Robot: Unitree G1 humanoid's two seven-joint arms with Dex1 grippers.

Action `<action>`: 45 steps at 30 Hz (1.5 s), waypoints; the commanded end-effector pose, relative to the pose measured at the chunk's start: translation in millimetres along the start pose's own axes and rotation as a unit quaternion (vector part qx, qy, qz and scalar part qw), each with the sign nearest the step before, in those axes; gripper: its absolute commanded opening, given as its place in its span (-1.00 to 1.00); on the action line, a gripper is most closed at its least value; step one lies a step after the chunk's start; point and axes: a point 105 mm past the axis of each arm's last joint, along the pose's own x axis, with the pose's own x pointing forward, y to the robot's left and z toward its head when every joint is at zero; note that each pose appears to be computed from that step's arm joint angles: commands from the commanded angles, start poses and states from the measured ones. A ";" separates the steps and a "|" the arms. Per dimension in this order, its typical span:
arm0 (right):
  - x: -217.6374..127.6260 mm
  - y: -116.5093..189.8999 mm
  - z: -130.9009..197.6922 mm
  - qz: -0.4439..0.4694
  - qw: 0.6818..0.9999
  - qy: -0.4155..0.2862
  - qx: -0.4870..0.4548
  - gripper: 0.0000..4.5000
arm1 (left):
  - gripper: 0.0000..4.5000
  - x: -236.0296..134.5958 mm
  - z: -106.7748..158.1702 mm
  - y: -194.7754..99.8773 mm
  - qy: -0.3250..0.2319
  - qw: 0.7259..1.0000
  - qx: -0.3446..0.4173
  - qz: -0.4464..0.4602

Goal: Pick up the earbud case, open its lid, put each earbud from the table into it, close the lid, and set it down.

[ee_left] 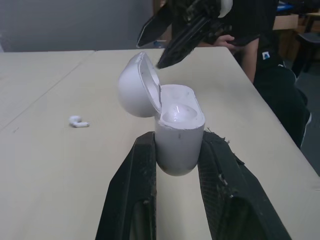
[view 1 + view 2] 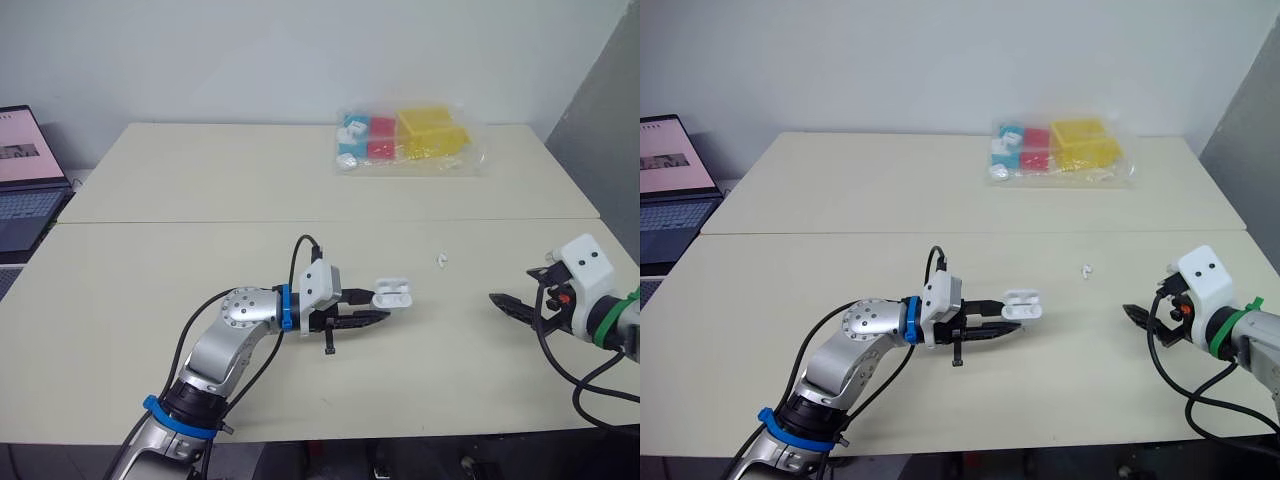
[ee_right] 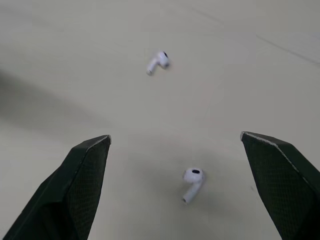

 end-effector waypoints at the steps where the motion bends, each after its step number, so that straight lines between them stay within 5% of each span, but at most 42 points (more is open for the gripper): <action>1: 6.8 -11.8 -8.2 -0.051 0.998 0.016 0.042 0.93 | -0.65 2.4 5.8 -2.3 -0.010 1.000 0.020 -0.008; 30: 40.2 -26.0 -49.3 -0.037 0.993 0.057 0.098 0.93 | -0.65 -5.3 4.5 -2.7 0.009 0.999 0.031 -0.004; 33: 40.7 -22.4 -50.7 -0.029 0.993 0.060 0.101 0.66 | -0.65 -6.1 4.6 -3.2 0.011 0.999 0.030 -0.004; 42: 41.0 -20.5 -50.5 -0.022 0.992 0.063 0.105 -0.80 | -0.65 -7.5 4.2 -2.6 0.015 0.999 0.031 -0.002; 45: 38.3 -19.3 -44.6 -0.008 0.994 0.057 0.094 -0.82 | -0.65 -8.2 4.1 -2.5 0.017 0.999 0.031 -0.001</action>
